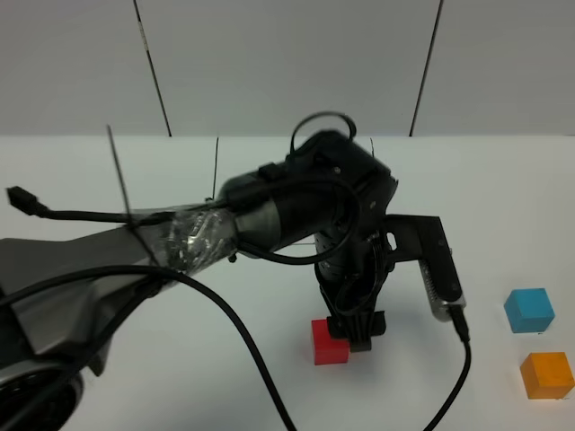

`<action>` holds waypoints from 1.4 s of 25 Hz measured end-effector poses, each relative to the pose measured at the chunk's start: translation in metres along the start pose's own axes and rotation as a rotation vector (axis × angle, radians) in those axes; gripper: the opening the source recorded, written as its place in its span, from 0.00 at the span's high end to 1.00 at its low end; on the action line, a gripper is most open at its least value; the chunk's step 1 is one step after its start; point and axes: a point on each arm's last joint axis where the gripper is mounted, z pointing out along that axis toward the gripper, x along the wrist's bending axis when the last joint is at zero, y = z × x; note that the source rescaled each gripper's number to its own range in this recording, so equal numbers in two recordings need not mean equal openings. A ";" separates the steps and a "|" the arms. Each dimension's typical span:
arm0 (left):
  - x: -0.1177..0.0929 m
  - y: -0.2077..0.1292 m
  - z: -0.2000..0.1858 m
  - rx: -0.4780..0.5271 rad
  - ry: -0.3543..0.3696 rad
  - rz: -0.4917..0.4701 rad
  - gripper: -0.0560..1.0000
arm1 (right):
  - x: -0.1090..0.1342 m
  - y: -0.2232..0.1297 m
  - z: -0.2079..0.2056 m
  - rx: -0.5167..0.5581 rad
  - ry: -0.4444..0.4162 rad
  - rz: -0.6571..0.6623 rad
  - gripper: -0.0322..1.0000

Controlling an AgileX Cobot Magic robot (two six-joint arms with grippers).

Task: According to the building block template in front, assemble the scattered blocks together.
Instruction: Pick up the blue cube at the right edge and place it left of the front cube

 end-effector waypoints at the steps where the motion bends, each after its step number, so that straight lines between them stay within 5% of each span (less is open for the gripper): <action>1: 0.001 0.002 -0.023 -0.014 0.010 -0.025 0.13 | 0.000 0.000 0.000 0.000 0.000 0.000 0.19; 6: 0.017 -0.014 -0.146 -0.198 0.205 -0.377 0.16 | 0.000 0.000 0.000 0.000 0.001 0.000 0.19; 11: 0.029 -0.093 -0.279 -0.452 0.448 -0.795 0.17 | 0.000 0.000 0.000 0.000 0.001 0.000 0.19; 13: 0.020 -0.134 -0.328 -0.545 0.537 -0.879 0.17 | 0.000 0.000 0.000 0.000 0.001 0.000 0.19; 18: -0.040 -0.229 -0.406 -0.718 0.694 -1.017 0.17 | 0.000 0.000 0.000 0.000 0.001 0.000 0.19; 22: -0.100 -0.284 -0.410 -0.775 0.727 -1.093 0.17 | 0.000 0.000 0.000 0.000 0.001 0.000 0.19; 27: -0.159 -0.331 -0.364 -0.737 0.697 -1.075 0.17 | 0.000 0.000 0.000 0.000 0.001 0.000 0.19; 30: -0.187 -0.349 -0.321 -0.706 0.635 -1.061 0.17 | 0.000 0.000 0.000 0.000 0.001 0.000 0.19; 35: -0.227 -0.360 -0.273 -0.892 0.516 -0.962 0.17 | 0.000 0.000 0.000 0.000 0.001 0.000 0.19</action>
